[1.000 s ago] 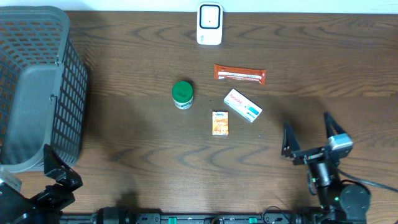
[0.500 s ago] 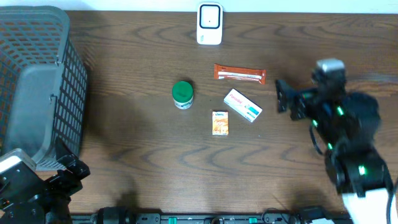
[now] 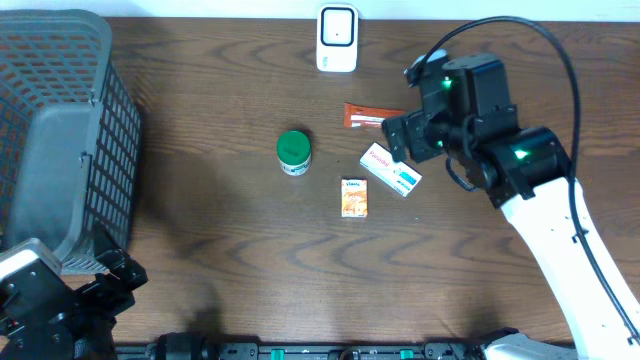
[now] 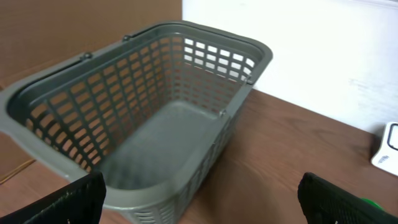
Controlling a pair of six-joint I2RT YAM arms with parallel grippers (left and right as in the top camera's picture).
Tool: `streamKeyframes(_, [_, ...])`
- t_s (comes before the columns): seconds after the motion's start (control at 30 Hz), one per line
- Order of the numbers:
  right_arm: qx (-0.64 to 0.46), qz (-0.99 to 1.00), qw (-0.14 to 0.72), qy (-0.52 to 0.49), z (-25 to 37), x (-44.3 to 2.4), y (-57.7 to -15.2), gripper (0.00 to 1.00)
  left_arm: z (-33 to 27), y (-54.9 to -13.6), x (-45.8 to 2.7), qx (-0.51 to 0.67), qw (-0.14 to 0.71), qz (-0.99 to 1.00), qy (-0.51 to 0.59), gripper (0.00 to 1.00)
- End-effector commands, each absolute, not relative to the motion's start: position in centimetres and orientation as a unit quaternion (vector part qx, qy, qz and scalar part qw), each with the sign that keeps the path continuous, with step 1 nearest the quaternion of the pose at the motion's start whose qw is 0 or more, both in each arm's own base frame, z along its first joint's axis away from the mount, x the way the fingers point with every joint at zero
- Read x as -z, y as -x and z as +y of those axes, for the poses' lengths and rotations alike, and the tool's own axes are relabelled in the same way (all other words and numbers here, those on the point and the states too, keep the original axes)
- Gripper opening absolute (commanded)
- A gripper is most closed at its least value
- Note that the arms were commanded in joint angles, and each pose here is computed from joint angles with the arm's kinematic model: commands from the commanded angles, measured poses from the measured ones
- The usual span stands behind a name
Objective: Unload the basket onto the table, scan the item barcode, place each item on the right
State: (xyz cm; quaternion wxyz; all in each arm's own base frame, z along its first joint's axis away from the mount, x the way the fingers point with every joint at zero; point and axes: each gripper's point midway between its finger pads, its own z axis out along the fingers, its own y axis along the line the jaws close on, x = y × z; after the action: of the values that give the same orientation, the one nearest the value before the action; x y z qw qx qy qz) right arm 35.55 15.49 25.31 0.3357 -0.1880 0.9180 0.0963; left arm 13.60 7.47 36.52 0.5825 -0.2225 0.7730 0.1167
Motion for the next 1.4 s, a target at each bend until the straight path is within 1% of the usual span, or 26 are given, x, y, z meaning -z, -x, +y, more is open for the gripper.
streamKeyframes(0.0, [-0.121, 0.909, 0.324, 0.234, 17.0, -25.0, -35.2, 0.99, 6.6, -14.1, -36.1, -0.091, 0.580, 0.782, 0.210, 1.00])
streamKeyframes(0.07, [-0.104, 0.917, 0.310, 0.228, 16.4, -24.0, -35.4, 0.99, 6.3, -14.2, -36.0, -0.086, 0.579, 0.784, 0.206, 1.00])
streamKeyframes(0.2, [-0.055, 0.945, 0.230, 0.226, 14.7, -20.0, -34.4, 0.99, 6.2, -14.1, -35.8, -0.084, 0.576, 0.787, 0.204, 1.00])
streamKeyframes(0.3, [-0.042, 0.951, 0.168, 0.258, 14.3, -17.2, -33.3, 0.99, 6.2, -14.1, -35.7, -0.083, 0.573, 0.789, 0.203, 1.00])
streamKeyframes(0.43, [-0.041, 0.955, 0.126, 0.266, 14.3, -14.9, -33.0, 0.99, 6.1, -14.1, -35.5, -0.082, 0.571, 0.791, 0.203, 1.00])
streamKeyframes(0.53, [-0.075, 0.960, 0.111, 0.247, 15.5, -14.1, -32.8, 0.99, 6.1, -14.1, -35.5, -0.083, 0.571, 0.791, 0.202, 1.00])
streamKeyframes(0.63, [-0.084, 0.975, 0.105, 0.175, 15.7, -13.6, -33.3, 0.99, 6.1, -14.1, -35.5, -0.083, 0.570, 0.792, 0.202, 1.00])
streamKeyframes(0.7, [-0.086, 0.981, 0.096, 0.147, 15.6, -13.2, -33.2, 0.99, 6.1, -14.0, -35.4, -0.083, 0.568, 0.793, 0.203, 1.00])
streamKeyframes(0.77, [-0.081, 0.979, 0.089, 0.167, 15.5, -12.7, -33.3, 0.99, 6.1, -14.0, -35.3, -0.083, 0.566, 0.795, 0.202, 0.99])
streamKeyframes(0.9, [-0.069, 0.957, 0.077, 0.271, 15.6, -10.8, -33.7, 0.99, 6.1, -13.9, -35.1, -0.084, 0.563, 0.797, 0.202, 0.99])
streamKeyframes(0.93, [-0.067, 0.954, 0.075, 0.283, 15.5, -10.2, -34.0, 0.99, 6.1, -13.9, -35.0, -0.084, 0.562, 0.797, 0.202, 1.00])
streamKeyframes(1.0, [-0.066, 0.953, 0.072, 0.286, 15.2, -9.1, -34.7, 0.99, 6.1, -13.9, -34.9, -0.084, 0.560, 0.799, 0.202, 1.00])
streamKeyframes(1.1, [-0.075, 0.960, 0.061, 0.264, 14.2, -7.4, -35.7, 0.99, 6.1, -13.8, -34.9, -0.084, 0.560, 0.799, 0.202, 1.00])
streamKeyframes(1.2, [-0.126, 0.960, 0.044, 0.248, 13.5, -6.0, -36.1, 0.99, 6.1, -13.8, -34.9, -0.084, 0.559, 0.799, 0.202, 1.00])
streamKeyframes(1.37, [-0.218, 0.939, 0.046, 0.262, 13.5, -5.6, -36.3, 0.99, 6.1, -13.8, -34.9, -0.084, 0.560, 0.799, 0.202, 1.00])
